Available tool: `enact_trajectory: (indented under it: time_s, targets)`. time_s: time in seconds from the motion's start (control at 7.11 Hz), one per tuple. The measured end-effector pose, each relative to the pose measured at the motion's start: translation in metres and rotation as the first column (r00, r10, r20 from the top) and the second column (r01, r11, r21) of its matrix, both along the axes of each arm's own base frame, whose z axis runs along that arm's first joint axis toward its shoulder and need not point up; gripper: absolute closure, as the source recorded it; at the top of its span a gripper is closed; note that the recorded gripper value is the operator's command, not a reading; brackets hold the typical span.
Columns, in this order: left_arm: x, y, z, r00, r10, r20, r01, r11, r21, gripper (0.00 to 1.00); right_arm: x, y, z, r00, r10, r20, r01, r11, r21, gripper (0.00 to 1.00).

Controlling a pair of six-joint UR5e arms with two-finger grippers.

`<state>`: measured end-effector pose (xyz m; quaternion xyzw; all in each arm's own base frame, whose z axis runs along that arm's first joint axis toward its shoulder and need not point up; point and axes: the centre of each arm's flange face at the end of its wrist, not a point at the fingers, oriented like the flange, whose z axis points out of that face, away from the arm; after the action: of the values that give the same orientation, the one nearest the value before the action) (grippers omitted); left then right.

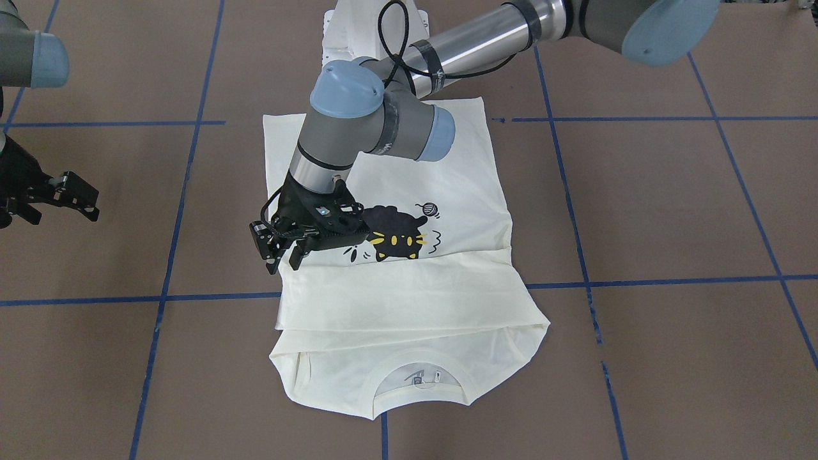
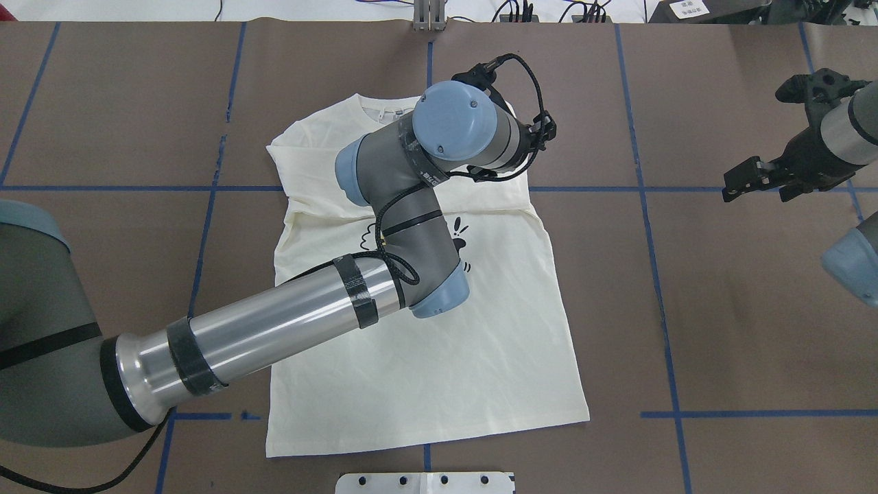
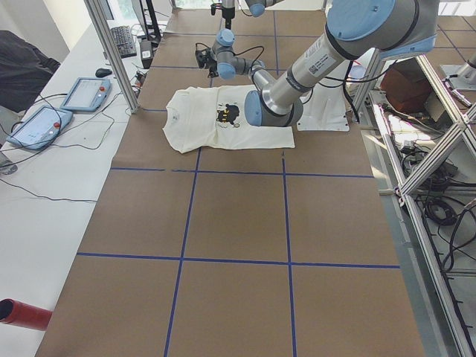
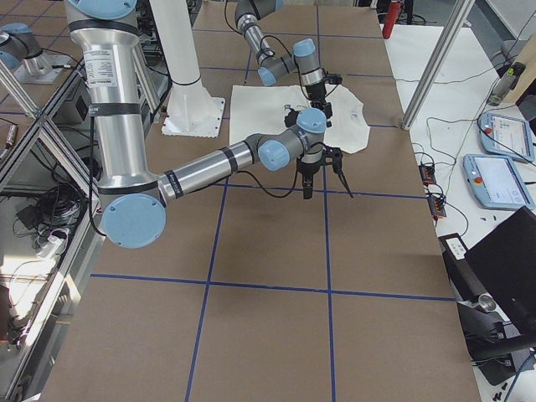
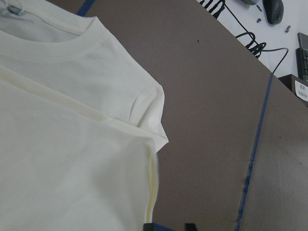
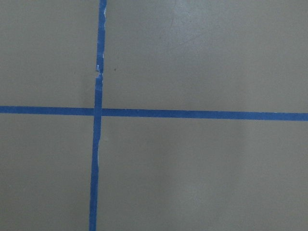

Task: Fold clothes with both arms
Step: 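Carry the sleeve with the left gripper across the shirt toward the collar, then release the sleeve with the left gripper while the right gripper lowers to the hem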

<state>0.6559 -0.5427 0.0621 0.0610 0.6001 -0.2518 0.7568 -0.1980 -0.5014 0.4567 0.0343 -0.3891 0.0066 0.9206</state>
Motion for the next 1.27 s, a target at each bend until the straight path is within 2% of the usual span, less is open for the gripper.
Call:
enact_trajectory:
  time_s: [0.42, 0.56, 0.84, 0.98, 1.13, 1.27]
  targets:
    - [-0.029, -0.007, 0.031, 0.998, 0.037, 0.055, -0.041, 0.996, 0.075, 0.0, -0.002, 0.001, -0.007, 1.0, 0.008, 0.009, -0.008, 1.0, 0.003, 0.0]
    - [-0.049, -0.006, 0.042, 0.992, 0.068, 0.109, -0.077, 0.993, 0.088, 0.0, -0.01, 0.006, -0.013, 0.999, 0.02, 0.028, -0.02, 1.0, 0.008, 0.0]
    - [-0.093, 0.012, 0.083, 0.959, 0.122, 0.257, -0.16, 0.978, 0.133, 0.0, -0.053, 0.027, -0.029, 0.996, 0.057, 0.073, -0.058, 0.998, 0.014, 0.0]
    - [-0.125, 0.03, 0.101, 0.931, 0.145, 0.334, -0.209, 0.964, 0.163, 0.0, -0.078, 0.044, -0.04, 0.994, 0.068, 0.083, -0.07, 0.997, 0.016, 0.0]
    - [-0.165, 0.051, 0.114, 0.908, 0.158, 0.387, -0.249, 0.948, 0.196, 0.0, -0.098, 0.064, -0.052, 0.993, 0.072, 0.096, -0.074, 0.997, 0.013, 0.0]
    - [-0.204, 0.073, 0.128, 0.9, 0.159, 0.407, -0.267, 0.937, 0.225, 0.0, -0.117, 0.09, -0.066, 0.991, 0.076, 0.108, -0.076, 0.997, 0.001, 0.0]
